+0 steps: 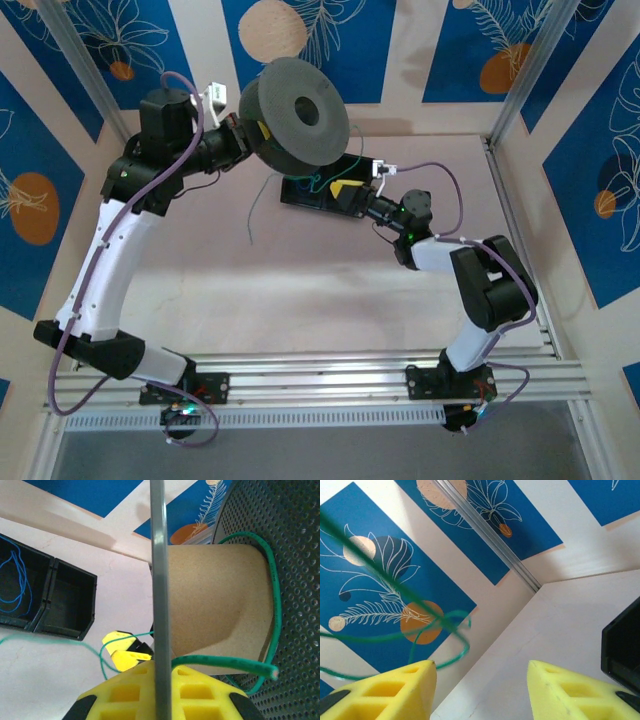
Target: Wrap the cables
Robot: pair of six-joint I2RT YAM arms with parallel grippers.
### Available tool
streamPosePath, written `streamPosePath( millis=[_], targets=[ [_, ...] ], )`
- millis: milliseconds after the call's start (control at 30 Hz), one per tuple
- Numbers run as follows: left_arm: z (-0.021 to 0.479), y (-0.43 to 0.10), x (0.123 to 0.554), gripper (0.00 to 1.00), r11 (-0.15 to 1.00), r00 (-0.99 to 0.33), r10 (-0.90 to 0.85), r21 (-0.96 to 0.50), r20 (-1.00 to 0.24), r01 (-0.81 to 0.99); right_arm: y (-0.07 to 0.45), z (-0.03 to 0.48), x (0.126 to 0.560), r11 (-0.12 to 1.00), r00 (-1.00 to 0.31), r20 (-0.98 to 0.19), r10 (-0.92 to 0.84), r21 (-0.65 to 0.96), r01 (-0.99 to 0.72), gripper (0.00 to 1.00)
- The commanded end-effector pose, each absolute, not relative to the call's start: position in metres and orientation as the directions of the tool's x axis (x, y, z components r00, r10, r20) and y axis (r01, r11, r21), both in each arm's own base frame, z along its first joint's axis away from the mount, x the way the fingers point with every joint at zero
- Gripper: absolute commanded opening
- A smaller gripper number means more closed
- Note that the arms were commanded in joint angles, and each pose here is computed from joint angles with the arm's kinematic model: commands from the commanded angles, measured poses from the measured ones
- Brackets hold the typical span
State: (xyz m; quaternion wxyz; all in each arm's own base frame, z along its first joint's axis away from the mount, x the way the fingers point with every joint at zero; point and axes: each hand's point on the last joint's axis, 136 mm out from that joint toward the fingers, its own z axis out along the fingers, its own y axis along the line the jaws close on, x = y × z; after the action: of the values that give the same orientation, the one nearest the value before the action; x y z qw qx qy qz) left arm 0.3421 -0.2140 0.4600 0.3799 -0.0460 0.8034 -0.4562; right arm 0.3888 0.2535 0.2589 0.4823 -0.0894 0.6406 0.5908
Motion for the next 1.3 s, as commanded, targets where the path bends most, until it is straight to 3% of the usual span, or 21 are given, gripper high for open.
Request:
streamPosePath(
  millis=[0,200,267,400,567,933,1133,1267],
  targets=[
    [0.507,-0.211,0.328,0.0,0.505,-0.632,-0.456,-0.767,-0.627,0.396,0.255,0.286,0.39,0.261,-0.453,-0.755,0.474,0.612,-0.747,0.5],
    [0.508,-0.212,0.327,0.0,0.497,-0.634,-0.458,-0.771,-0.623,0.398,0.254,0.29,0.395,0.268,-0.442,-0.755,0.484,0.609,-0.747,0.47],
    [0.508,-0.212,0.326,0.0,0.495,-0.634,-0.456,-0.77,-0.625,0.402,0.256,0.292,0.394,0.26,-0.442,-0.757,0.481,0.605,-0.753,0.38],
    [0.509,-0.21,0.325,0.0,0.504,-0.626,-0.457,-0.764,-0.632,0.403,0.254,0.29,0.393,0.257,-0.442,-0.753,0.487,0.608,-0.751,0.29],
    [0.507,-0.21,0.325,0.0,0.51,-0.629,-0.449,-0.76,-0.635,0.403,0.25,0.291,0.393,0.254,-0.445,-0.748,0.492,0.612,-0.749,0.0],
    [0.489,-0.208,0.306,0.0,0.586,-0.653,-0.316,-0.683,-0.688,0.436,0.213,0.277,0.4,0.393,-0.578,-0.695,0.427,0.719,-0.574,0.0],
    [0.459,-0.195,0.288,0.0,0.701,-0.641,-0.13,-0.527,-0.756,0.48,0.179,0.286,0.394,0.459,-0.679,-0.643,0.354,0.752,-0.473,0.0],
    [0.437,-0.184,0.284,0.0,0.762,-0.617,-0.021,-0.412,-0.787,0.499,0.172,0.306,0.389,0.417,-0.781,-0.554,0.288,0.807,-0.418,0.0]
  ],
)
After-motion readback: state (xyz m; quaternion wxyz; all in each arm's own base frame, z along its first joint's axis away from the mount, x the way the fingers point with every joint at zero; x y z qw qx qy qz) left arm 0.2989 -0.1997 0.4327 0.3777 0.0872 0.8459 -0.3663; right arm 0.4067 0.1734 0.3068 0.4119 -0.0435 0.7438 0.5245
